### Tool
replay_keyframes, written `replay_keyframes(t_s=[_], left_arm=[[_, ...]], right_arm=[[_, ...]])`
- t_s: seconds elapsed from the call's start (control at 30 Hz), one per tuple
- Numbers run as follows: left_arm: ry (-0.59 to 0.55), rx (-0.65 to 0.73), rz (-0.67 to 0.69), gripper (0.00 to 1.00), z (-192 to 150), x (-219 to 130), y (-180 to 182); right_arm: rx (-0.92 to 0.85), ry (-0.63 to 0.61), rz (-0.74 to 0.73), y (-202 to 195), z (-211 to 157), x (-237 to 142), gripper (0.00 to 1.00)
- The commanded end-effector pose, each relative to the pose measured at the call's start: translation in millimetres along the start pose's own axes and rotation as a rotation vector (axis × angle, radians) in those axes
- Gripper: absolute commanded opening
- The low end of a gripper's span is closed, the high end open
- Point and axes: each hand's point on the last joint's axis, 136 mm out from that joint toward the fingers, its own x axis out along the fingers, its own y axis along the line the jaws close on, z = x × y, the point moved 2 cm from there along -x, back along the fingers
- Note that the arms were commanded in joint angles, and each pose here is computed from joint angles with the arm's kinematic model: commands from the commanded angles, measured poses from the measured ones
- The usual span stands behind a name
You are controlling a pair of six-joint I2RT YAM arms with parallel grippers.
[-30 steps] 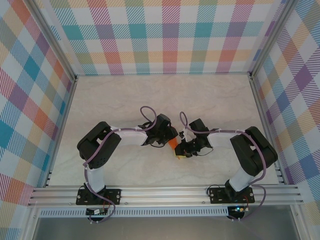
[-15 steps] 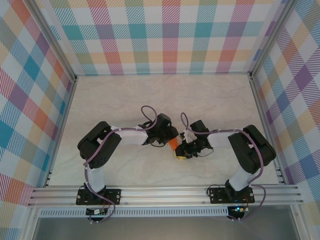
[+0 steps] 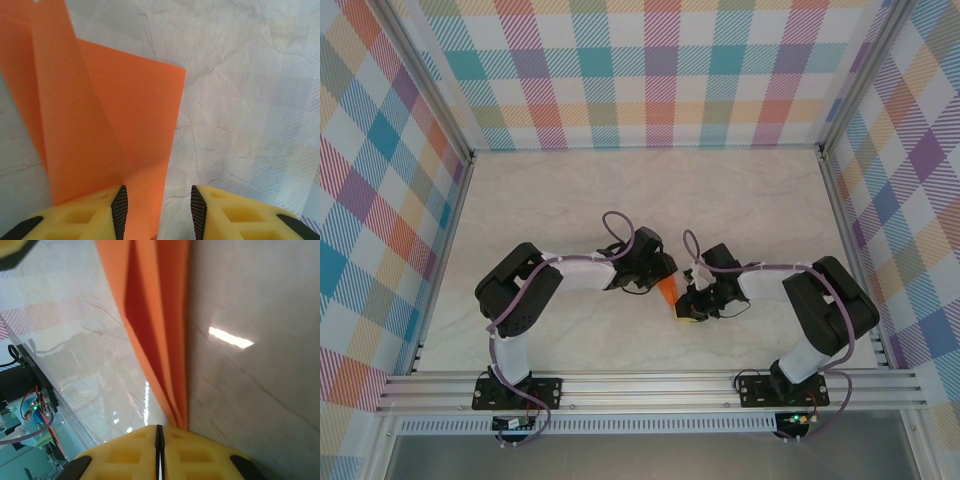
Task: Fold a paper plane with a square sheet of paper (pick it up from the middle)
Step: Fold the wing for the fifth time at the center of the table.
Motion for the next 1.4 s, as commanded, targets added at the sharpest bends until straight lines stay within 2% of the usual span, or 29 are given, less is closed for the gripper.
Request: replay_keyframes(t_s=[0.0, 0.13, 0.3, 0.43, 0.63, 0.77, 0.9, 1.1, 1.17, 1.27, 1.37], left_arm=[[0.008, 0.007, 0.016, 0.41, 3, 5, 2], [0.015, 0.008, 0.008, 0.41, 2, 6, 0], [0.016, 0.012, -0.001, 0.41, 2, 5, -3], [0.021, 0.014, -0.005, 0.41, 2, 5, -4], [0.024, 0.016, -0.012, 0.41, 1, 4, -7], [0.025, 0.018, -0.015, 0.41, 2, 3, -8], [0.024, 0.021, -0.020, 0.41, 2, 2, -10], [0.024, 0.024, -0.026, 0.41, 3, 2, -12], [0.024, 0.025, -0.027, 0.41, 3, 2, -12], [0.025, 0.026, -0.028, 0.41, 2, 2, -12], [0.026, 0.027, -0.032, 0.42, 2, 1, -14]], right_arm=[[0.113, 0.074, -0.113, -27, -27, 2, 0.08], [0.087, 0.048, -0.073, -15, -21, -2, 0.07], [0.001, -0.051, -0.007, 25, 7, -23, 0.09], [-0.010, -0.103, 0.013, 37, 27, -25, 0.13], [0.031, -0.152, -0.061, 21, 44, -17, 0.19], [0.008, -0.152, 0.014, 32, 43, -17, 0.17], [0.009, -0.167, 0.024, 36, 43, -21, 0.16], [0.036, -0.182, -0.076, 18, 44, -19, 0.24], [0.037, -0.196, -0.089, 16, 45, -21, 0.31], [0.025, -0.177, -0.067, 21, 46, -19, 0.32], [0.025, -0.165, -0.052, 22, 48, -15, 0.29]])
